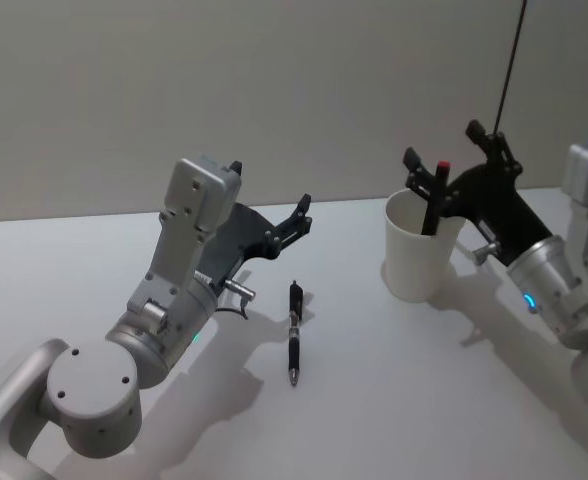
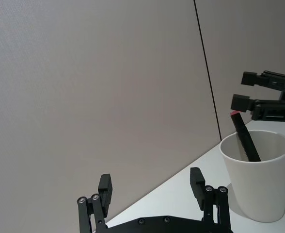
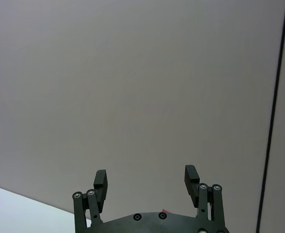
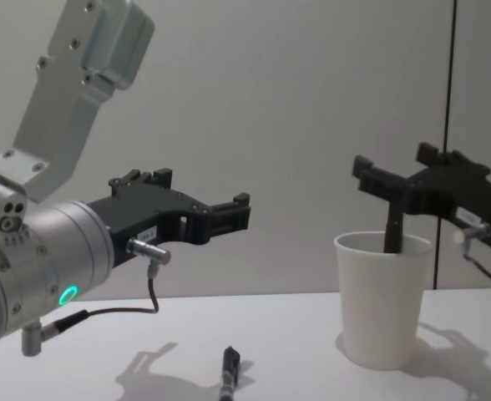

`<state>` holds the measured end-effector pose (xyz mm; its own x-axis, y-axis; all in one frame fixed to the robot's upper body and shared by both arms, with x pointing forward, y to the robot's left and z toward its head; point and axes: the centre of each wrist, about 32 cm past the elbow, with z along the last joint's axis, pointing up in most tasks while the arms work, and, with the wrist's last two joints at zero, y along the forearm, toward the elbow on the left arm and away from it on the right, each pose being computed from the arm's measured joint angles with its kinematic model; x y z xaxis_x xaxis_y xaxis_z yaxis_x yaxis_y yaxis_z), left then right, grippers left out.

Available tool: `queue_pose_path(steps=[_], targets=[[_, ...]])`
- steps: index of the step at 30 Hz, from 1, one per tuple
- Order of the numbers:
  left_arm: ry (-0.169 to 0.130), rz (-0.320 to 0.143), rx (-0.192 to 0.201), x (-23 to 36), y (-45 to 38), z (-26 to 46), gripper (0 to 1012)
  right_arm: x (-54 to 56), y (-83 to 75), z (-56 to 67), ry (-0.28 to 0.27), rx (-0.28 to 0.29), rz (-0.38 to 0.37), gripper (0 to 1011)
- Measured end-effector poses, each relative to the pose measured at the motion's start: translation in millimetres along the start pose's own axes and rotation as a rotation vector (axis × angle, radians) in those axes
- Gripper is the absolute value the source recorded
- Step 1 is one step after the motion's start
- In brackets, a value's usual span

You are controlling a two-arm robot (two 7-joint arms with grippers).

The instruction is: Place the pen into the pen holder.

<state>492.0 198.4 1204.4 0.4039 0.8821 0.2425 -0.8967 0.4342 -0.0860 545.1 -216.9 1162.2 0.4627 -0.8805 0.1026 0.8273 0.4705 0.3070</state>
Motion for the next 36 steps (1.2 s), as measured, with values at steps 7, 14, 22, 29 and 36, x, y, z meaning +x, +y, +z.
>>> queue_pose_path(steps=[7, 14, 22, 29, 36], targets=[[0.0, 0.0, 0.0, 0.0, 0.0, 0.0, 1001, -0.1, -18.6, 8.5, 0.03, -0.012, -0.044, 1002], [0.0, 0.0, 0.0, 0.0, 0.0, 0.0, 1001, -0.9, -28.5, 13.5, 0.044, -0.018, -0.069, 1001], [0.0, 0.0, 0.0, 0.0, 0.0, 0.0, 1001, -2.7, -33.3, 16.4, 0.046, -0.037, -0.076, 1002], [0.0, 0.0, 0.0, 0.0, 0.0, 0.0, 1001, -7.9, -47.8, 26.3, 0.047, -0.097, -0.098, 1001], [0.0, 0.0, 0.0, 0.0, 0.0, 0.0, 1001, -14.6, -62.6, 37.7, 0.044, -0.16, -0.12, 1002]])
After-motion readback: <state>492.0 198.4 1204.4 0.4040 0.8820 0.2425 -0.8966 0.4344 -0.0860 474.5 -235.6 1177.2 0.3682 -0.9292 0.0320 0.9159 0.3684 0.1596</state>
